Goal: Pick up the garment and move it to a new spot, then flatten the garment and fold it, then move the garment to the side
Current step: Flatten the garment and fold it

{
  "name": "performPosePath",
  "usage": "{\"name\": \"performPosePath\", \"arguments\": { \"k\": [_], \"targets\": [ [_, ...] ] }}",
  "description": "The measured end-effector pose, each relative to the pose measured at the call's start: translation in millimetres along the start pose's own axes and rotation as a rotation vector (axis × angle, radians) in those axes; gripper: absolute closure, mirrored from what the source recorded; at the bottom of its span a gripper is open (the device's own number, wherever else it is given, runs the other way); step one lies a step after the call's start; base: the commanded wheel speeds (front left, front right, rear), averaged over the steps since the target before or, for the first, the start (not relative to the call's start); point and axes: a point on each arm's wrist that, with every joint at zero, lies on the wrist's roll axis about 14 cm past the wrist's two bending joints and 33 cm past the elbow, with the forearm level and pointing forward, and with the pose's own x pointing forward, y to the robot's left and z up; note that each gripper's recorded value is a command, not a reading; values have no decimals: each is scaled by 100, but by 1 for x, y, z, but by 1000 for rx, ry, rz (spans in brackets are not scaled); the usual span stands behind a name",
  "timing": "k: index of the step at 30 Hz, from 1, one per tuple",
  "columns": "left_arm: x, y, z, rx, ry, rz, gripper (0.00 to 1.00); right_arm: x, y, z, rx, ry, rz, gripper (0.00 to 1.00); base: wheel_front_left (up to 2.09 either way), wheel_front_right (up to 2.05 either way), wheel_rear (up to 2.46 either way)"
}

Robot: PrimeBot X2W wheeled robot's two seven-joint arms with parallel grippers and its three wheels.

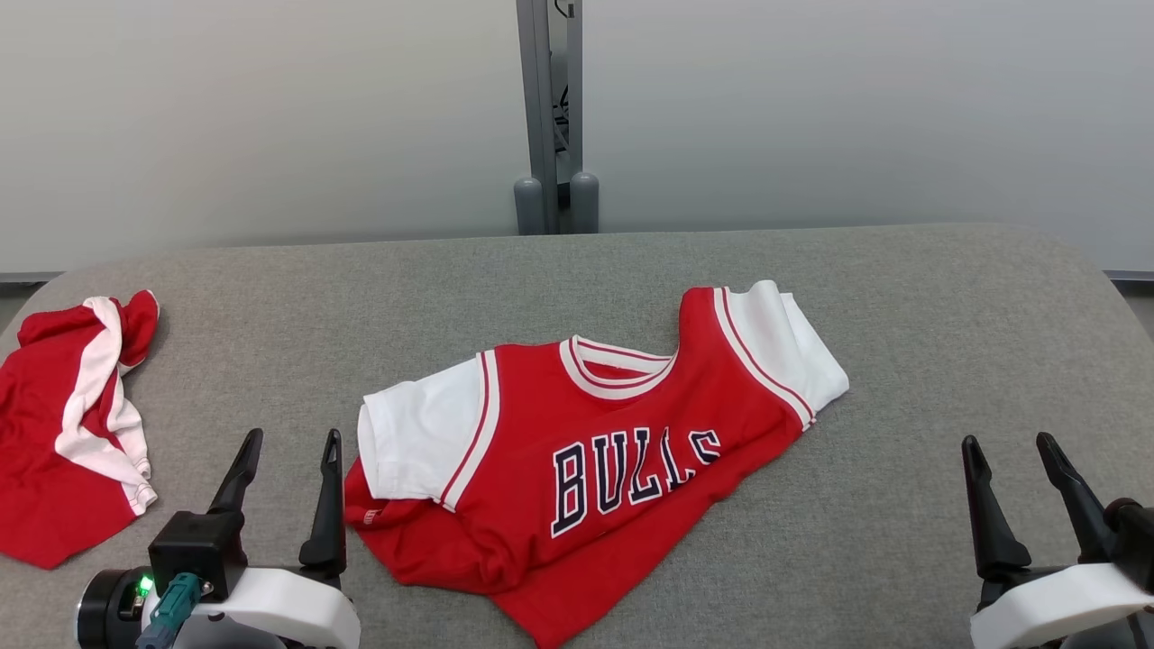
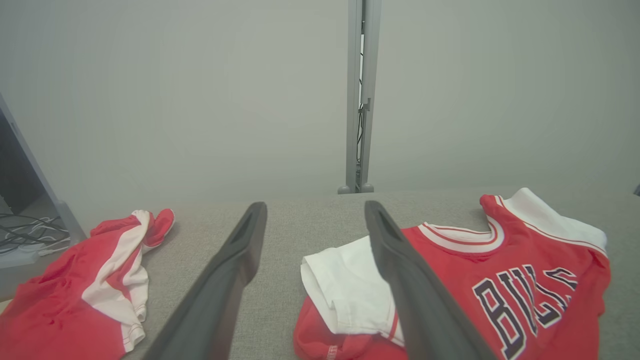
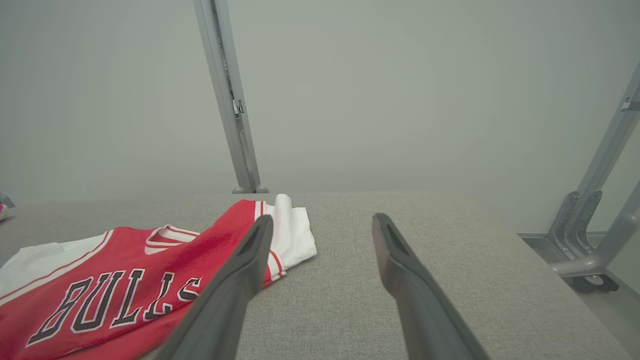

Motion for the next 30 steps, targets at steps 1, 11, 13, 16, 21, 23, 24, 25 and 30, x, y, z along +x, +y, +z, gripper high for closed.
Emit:
{"name": "performPosePath", "arguments": {
  "k": [1,11,13,16,21,23,24,25,30],
  "targets": [
    [0,0,0,0,0,-1,0,0,0,0,1,3,-1,0,0,0,0],
    [-3,-6,-5,14,21,-22,0,-1,3,0,3,6,2,0,0,0,0],
    [-6,-22,-13,7,59,-79,0,-1,4,-1,5,7,4,0,0,0,0],
    [-15,-56,-31,-14,139,-190,0,0,5,-2,6,13,6,0,0,0,0],
    [-37,-118,-72,-69,318,-372,0,2,8,-4,14,19,14,0,0,0,0],
    [-42,-125,-84,-76,367,-390,0,1,8,-6,17,25,12,0,0,0,0],
    [-44,-127,-89,-81,390,-392,0,1,7,-7,18,28,11,0,0,0,0],
    [-46,-128,-95,-86,411,-390,0,1,7,-8,18,31,11,0,0,0,0],
    [-55,-122,-123,-106,508,-358,0,3,4,-11,22,37,-2,0,0,0,0]
  ]
}}
